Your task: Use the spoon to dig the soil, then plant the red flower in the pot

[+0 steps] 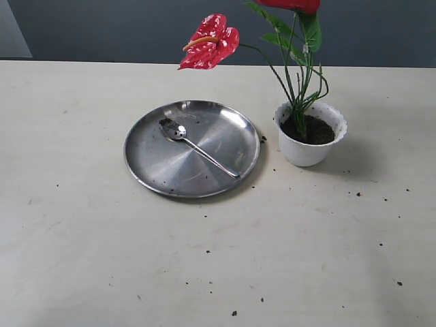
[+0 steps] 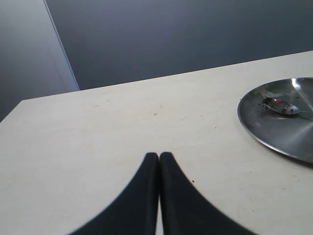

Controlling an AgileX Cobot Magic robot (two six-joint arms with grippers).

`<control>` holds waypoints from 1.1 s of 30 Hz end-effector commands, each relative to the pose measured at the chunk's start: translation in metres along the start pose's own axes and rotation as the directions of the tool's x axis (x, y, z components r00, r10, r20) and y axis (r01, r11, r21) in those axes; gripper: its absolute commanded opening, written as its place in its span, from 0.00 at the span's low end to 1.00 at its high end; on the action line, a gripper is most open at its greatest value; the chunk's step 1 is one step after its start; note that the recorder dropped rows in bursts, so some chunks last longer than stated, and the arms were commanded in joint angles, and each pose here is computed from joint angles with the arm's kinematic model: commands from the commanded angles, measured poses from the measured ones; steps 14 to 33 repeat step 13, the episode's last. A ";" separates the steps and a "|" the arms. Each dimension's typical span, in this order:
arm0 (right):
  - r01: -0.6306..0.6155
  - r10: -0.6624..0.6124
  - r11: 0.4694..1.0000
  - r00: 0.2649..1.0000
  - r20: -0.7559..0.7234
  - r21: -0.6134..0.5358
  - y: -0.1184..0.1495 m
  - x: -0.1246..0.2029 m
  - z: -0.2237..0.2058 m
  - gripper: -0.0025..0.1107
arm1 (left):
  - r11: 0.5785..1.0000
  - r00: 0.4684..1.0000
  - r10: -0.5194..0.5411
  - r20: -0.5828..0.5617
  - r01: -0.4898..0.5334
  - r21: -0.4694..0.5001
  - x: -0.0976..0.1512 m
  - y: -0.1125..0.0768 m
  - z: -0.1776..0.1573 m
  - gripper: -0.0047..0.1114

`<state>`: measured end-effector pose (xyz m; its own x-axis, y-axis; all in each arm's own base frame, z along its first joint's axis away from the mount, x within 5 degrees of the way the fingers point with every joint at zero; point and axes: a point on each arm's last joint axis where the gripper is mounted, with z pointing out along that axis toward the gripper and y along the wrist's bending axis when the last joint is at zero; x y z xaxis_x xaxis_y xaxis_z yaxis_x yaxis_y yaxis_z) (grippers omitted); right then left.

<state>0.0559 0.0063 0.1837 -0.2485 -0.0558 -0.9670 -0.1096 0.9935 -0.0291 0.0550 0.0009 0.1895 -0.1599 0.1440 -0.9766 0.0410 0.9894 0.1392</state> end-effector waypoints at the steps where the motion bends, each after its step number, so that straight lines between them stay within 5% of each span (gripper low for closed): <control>1: 0.010 -0.010 1.000 1.000 0.010 0.007 0.000 0.000 0.000 0.02 | 1.000 1.000 -0.004 0.005 0.004 0.004 -0.001 0.000 0.000 0.05; 33: 0.005 -0.005 1.000 1.000 0.010 0.005 0.000 0.000 0.000 0.02 | 1.000 1.000 -0.004 0.005 0.004 0.004 -0.001 0.000 0.000 0.05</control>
